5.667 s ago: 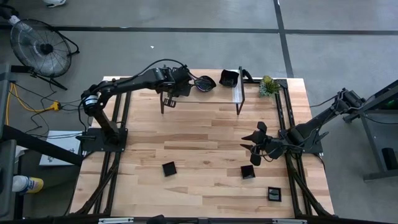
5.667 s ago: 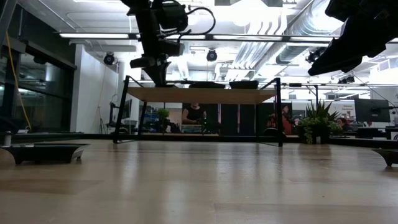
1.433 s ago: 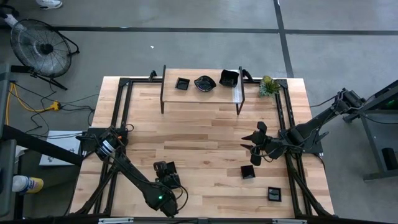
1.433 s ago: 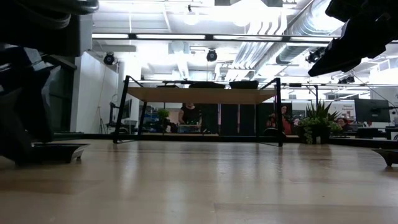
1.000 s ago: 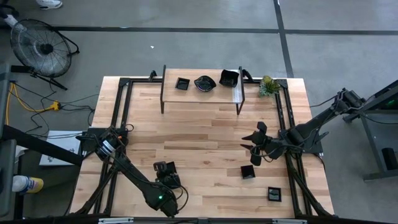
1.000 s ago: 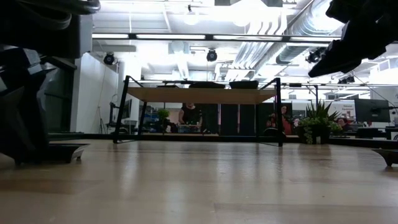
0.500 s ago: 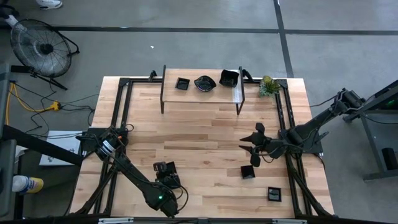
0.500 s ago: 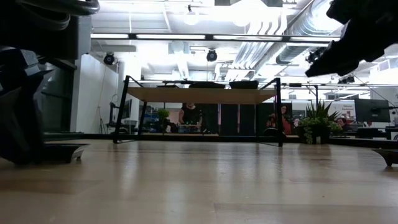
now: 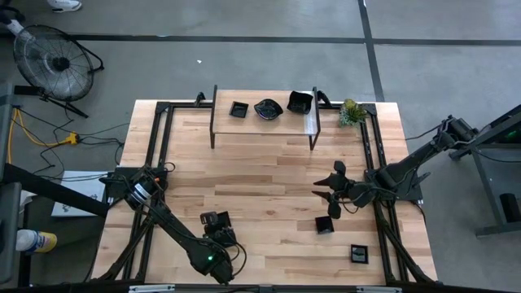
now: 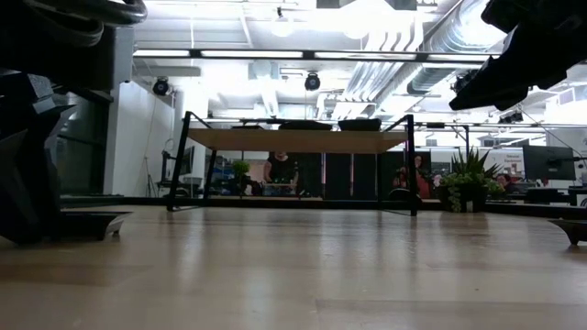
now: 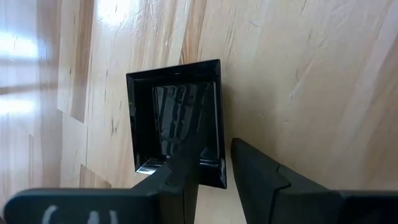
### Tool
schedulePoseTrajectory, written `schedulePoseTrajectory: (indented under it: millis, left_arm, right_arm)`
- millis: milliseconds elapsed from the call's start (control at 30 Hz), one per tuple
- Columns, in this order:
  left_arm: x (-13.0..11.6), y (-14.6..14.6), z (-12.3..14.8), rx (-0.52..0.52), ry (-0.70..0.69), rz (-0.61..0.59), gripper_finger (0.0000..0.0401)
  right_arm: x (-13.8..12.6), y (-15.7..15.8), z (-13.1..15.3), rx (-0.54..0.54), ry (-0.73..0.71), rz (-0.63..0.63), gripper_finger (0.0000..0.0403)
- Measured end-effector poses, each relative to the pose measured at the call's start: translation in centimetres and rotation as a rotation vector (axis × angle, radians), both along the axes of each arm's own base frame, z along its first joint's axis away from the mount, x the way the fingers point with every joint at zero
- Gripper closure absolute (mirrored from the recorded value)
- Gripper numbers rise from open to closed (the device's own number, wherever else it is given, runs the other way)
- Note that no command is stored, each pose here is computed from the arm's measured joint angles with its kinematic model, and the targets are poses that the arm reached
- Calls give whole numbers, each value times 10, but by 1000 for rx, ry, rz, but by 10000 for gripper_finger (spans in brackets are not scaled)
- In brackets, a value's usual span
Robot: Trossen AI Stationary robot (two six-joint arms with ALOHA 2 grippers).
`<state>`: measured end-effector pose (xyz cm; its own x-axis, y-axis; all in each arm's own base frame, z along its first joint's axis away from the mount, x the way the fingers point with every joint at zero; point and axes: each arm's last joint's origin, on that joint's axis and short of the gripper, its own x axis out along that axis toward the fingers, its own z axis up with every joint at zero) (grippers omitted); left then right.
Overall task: Pick & Place Mini shaped plates
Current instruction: Stack the square plate on top of the other square plates on the shelf
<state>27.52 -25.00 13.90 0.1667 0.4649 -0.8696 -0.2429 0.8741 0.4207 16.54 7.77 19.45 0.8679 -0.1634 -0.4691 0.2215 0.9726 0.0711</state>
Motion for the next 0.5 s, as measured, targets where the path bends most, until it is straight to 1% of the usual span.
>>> schedulePoseTrajectory:
  millis: [333,500]
  left_arm:
    - [0,0,0,-1,2,0,312]
    - [0,0,0,-6,3,2,339]
  right_arm:
    - [0,0,0,1,1,1,269]
    - [0,0,0,2,0,1,269]
